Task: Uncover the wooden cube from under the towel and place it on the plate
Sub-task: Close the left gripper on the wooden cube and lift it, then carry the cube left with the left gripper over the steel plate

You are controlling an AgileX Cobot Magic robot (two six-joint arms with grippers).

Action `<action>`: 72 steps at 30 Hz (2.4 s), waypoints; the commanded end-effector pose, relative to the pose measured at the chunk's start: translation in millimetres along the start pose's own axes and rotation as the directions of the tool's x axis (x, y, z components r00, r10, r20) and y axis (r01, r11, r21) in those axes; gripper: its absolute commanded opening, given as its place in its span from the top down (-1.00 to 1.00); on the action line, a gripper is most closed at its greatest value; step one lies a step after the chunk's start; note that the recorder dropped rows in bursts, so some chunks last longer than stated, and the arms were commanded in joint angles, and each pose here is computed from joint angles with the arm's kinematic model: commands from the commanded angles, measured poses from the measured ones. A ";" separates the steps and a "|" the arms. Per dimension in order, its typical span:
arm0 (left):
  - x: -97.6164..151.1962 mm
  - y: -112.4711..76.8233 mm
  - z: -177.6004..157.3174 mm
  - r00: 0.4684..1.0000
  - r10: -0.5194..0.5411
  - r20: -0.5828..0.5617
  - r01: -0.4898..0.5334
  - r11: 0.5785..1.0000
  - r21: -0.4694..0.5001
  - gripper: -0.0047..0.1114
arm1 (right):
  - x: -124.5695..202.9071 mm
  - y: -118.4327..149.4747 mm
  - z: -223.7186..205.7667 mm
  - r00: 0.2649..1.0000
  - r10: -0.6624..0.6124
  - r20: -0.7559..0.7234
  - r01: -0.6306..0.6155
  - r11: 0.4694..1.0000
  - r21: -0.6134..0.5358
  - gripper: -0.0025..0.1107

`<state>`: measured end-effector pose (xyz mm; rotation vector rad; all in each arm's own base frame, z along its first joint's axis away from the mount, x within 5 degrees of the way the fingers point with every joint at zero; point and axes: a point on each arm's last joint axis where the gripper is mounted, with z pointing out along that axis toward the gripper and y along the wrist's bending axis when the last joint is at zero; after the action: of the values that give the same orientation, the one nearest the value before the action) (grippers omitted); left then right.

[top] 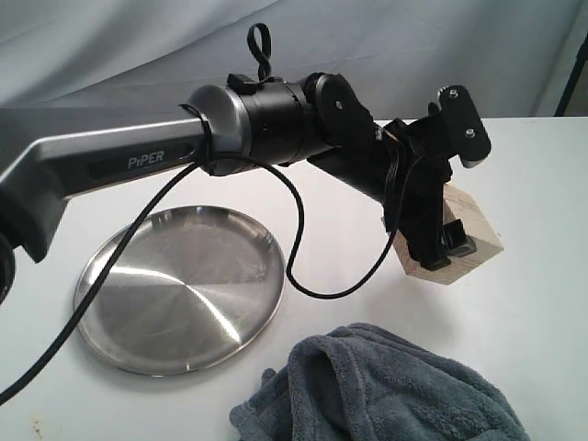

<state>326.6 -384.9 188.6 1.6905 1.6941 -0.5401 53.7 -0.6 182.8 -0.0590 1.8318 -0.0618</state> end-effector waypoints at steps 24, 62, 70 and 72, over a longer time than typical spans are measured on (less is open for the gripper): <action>34.6 60.6 -70.1 0.982 -0.187 -0.025 0.187 0.982 -0.014 0.92 | 0.6 0.0 0.0 1.000 -0.006 0.006 0.005 1.000 0.000 0.96; 170.8 49.3 -172.8 0.854 -0.501 -0.141 0.432 0.833 -0.345 0.92 | 0.6 0.0 0.0 1.000 -0.006 0.006 0.005 1.000 0.000 0.96; 185.7 46.3 -169.4 0.841 -0.533 -0.096 0.441 0.777 -0.450 0.92 | 0.6 0.0 0.0 1.000 -0.006 0.006 0.005 1.000 0.000 0.96; 187.2 44.4 -168.2 0.839 -0.535 -0.094 0.445 0.776 -0.446 0.92 | 0.6 0.0 0.0 1.000 -0.006 0.006 0.005 1.000 0.000 0.96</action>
<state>353.9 -132.6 172.0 1.0760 2.2765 -0.2116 53.7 -0.6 182.8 -0.0590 1.8318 -0.0618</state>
